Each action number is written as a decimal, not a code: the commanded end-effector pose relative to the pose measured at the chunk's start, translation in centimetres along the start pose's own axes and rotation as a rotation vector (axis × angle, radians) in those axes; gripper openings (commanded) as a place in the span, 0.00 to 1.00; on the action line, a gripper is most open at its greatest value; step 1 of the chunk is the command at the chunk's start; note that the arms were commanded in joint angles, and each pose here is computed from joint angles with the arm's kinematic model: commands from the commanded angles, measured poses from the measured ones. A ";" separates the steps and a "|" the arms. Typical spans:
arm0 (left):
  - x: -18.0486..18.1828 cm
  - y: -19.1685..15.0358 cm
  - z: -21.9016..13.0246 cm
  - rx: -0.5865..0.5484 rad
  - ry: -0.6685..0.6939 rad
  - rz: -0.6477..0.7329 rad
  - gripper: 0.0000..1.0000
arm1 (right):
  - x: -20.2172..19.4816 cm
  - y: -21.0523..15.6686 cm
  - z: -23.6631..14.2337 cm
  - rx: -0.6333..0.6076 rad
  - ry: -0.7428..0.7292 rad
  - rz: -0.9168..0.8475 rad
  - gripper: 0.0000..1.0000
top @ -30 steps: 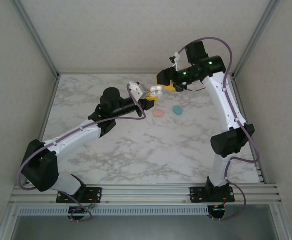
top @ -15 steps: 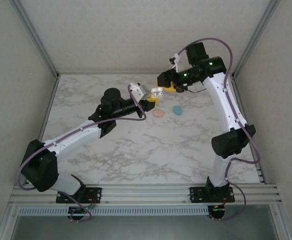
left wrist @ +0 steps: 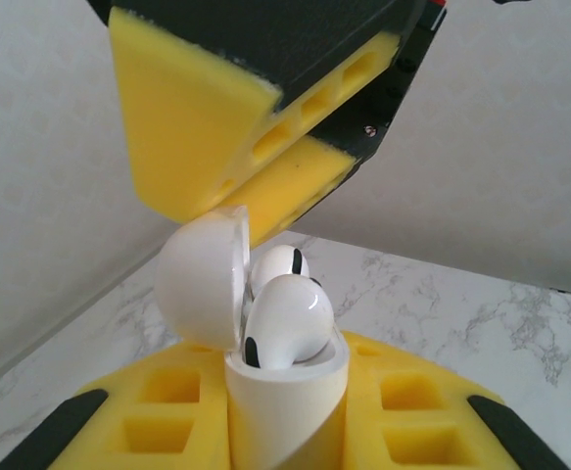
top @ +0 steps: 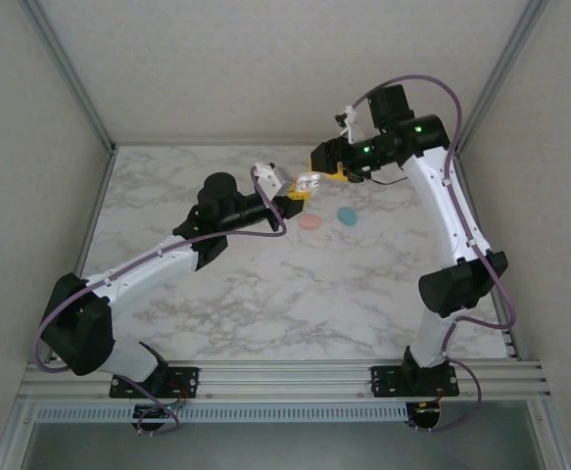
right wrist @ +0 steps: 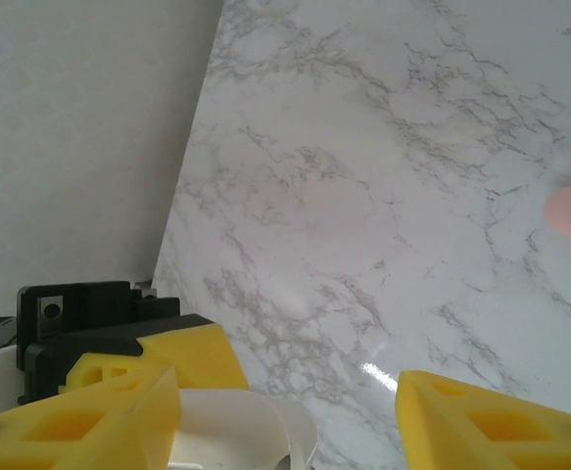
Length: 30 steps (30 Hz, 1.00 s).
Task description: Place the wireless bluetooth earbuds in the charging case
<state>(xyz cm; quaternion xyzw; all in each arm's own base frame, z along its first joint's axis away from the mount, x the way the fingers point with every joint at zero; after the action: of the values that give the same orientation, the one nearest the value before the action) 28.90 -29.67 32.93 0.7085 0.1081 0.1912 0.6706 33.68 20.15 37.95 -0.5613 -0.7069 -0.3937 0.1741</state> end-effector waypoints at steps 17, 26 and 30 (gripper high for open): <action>1.0 1.1 -0.7 0.017 0.097 -0.052 0.01 | -1.4 -0.3 -4.3 -0.228 -0.268 -0.005 0.69; 2.6 -5.2 0.5 0.216 0.114 -0.566 0.04 | -6.7 -1.4 -9.1 -0.655 -0.546 0.104 0.99; 2.6 -9.3 3.0 0.352 0.020 -0.852 0.01 | -9.4 -2.3 -9.3 -0.676 -0.581 0.243 0.99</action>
<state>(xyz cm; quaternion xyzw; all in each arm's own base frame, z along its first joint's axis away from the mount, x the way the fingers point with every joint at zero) 33.28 -29.66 26.70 0.7147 0.3548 0.0092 0.6026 31.32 8.35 36.87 -0.7197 -0.5481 -0.3994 -0.1489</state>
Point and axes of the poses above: each hand's point on the last joint's axis, 136 mm out from that joint toward the fingers, its own z axis out along the fingers, its own x axis along the line the jaws close on, y = z × x, the point moved 6 cm from there along -z, back along the fingers, and after that the axes turned 4 degrees about z, right-handed, at the moved point
